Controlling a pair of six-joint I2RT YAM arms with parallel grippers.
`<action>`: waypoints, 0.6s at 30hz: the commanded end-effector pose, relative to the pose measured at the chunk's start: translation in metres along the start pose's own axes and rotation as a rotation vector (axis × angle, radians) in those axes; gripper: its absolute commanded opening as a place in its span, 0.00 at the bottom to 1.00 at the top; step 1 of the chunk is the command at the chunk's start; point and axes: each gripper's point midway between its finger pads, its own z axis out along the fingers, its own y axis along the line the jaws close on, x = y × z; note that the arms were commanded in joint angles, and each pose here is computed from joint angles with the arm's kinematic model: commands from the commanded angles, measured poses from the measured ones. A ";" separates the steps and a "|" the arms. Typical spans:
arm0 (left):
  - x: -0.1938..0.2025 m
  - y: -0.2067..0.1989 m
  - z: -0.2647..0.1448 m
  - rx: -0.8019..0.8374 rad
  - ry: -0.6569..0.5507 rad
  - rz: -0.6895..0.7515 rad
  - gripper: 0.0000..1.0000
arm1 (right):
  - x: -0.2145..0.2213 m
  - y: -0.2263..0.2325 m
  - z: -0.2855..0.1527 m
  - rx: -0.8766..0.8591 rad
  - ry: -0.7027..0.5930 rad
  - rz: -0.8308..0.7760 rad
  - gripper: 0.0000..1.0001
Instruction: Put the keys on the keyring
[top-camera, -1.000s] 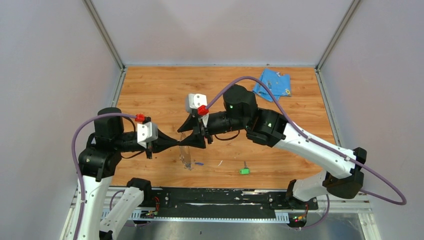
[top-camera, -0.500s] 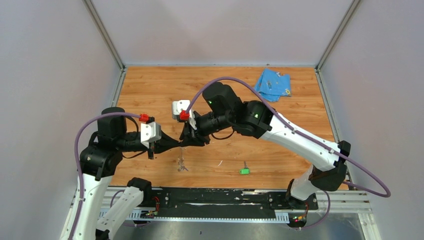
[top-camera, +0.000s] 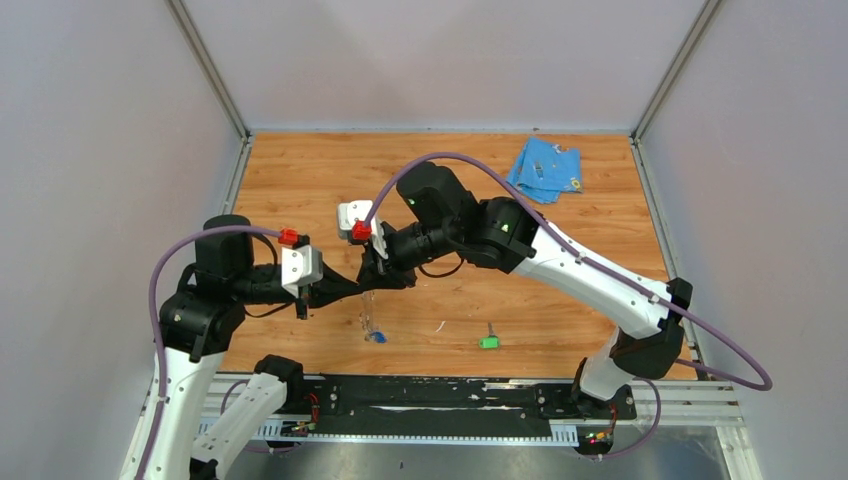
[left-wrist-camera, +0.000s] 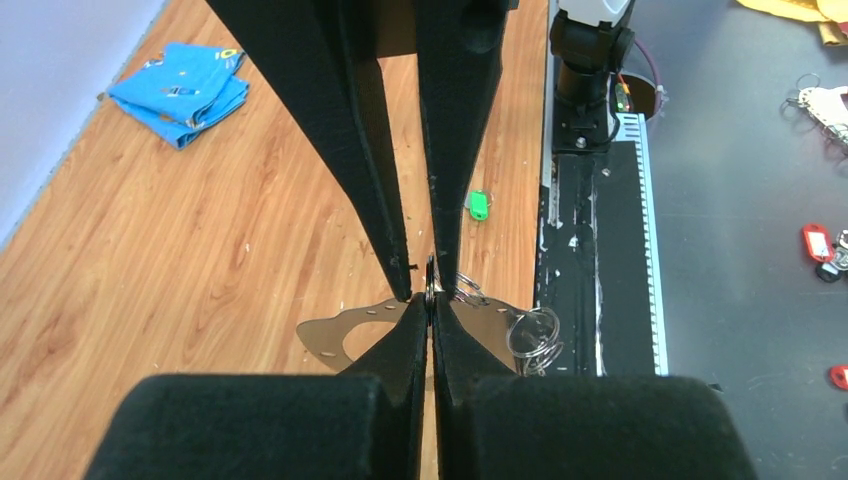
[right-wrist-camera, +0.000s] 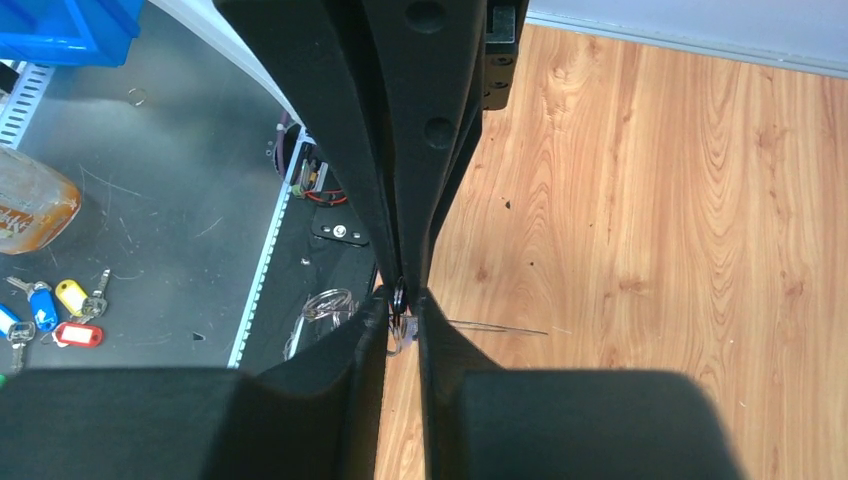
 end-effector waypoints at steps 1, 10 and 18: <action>-0.004 -0.007 0.000 0.021 -0.022 0.016 0.00 | -0.004 -0.004 0.000 0.014 -0.002 -0.007 0.13; -0.009 -0.011 -0.002 0.026 -0.037 0.038 0.00 | -0.001 -0.003 0.001 0.005 0.005 0.001 0.00; -0.011 -0.025 -0.003 0.074 -0.066 0.031 0.44 | -0.021 0.004 -0.009 0.042 -0.171 0.036 0.00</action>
